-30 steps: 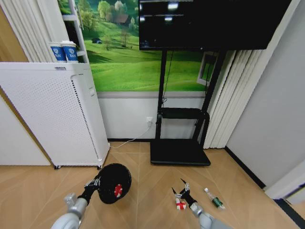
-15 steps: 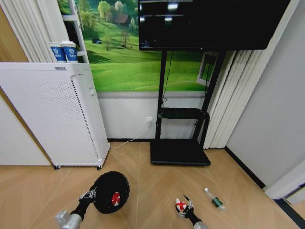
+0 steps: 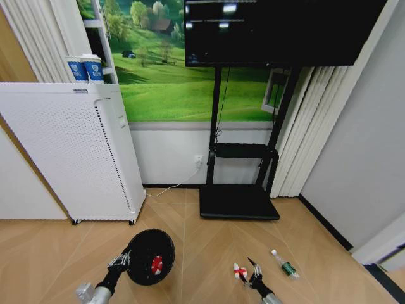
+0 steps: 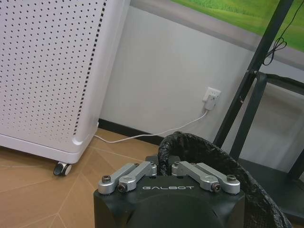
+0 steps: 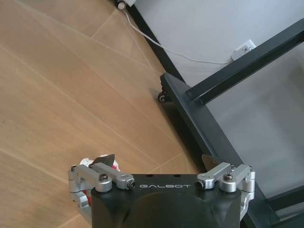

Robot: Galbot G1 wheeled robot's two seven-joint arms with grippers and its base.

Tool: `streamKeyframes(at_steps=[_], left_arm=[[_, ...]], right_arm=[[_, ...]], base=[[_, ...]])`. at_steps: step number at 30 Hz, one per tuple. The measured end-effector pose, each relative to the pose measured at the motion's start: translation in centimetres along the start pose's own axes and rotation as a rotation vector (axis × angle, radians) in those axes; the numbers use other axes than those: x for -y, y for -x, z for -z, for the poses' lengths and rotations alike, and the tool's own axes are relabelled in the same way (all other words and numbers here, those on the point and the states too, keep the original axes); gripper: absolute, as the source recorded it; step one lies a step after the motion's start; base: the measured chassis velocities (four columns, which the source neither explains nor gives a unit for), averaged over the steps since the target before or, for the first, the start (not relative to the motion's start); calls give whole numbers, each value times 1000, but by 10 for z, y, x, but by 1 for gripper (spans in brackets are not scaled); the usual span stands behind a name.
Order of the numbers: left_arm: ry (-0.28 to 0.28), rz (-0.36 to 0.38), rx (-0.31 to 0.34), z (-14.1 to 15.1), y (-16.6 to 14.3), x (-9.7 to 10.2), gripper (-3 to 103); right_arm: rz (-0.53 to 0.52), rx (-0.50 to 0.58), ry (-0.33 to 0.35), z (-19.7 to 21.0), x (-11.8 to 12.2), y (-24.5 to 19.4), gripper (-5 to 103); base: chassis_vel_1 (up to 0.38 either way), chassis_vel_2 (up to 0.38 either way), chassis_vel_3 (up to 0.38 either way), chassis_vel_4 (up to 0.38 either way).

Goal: Pick up the trash bin and place the garbage on the floor into it.

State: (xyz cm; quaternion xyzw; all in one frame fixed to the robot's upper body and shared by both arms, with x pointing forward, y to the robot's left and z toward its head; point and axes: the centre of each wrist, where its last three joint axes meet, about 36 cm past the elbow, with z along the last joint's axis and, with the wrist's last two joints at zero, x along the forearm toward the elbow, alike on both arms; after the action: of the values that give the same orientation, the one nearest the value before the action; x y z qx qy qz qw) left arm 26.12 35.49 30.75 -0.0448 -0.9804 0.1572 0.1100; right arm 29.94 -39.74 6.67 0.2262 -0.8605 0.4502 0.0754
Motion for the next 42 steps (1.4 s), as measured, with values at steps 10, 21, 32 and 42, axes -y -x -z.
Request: streamKeyframes(at_steps=[10,21,32,42], left_arm=[[5,-11,-9,-6,2,0,8],[11,-26,-15,-9,-3,-1,8],[18,-41,-13,-8,-5,-4,8],[21,-58,-9,-11,-5,-1,8]], right_arm=[[119,23,380,16,-35,-21,100],[60,-59,642,35,-53,4,100],[-7,-141,688,18,-22,11,100],[-30,-214,789,27,-34,13,100]], base=[[0,0,0,0],[0,0,0,0],[0,0,0,0],[0,0,0,0]])
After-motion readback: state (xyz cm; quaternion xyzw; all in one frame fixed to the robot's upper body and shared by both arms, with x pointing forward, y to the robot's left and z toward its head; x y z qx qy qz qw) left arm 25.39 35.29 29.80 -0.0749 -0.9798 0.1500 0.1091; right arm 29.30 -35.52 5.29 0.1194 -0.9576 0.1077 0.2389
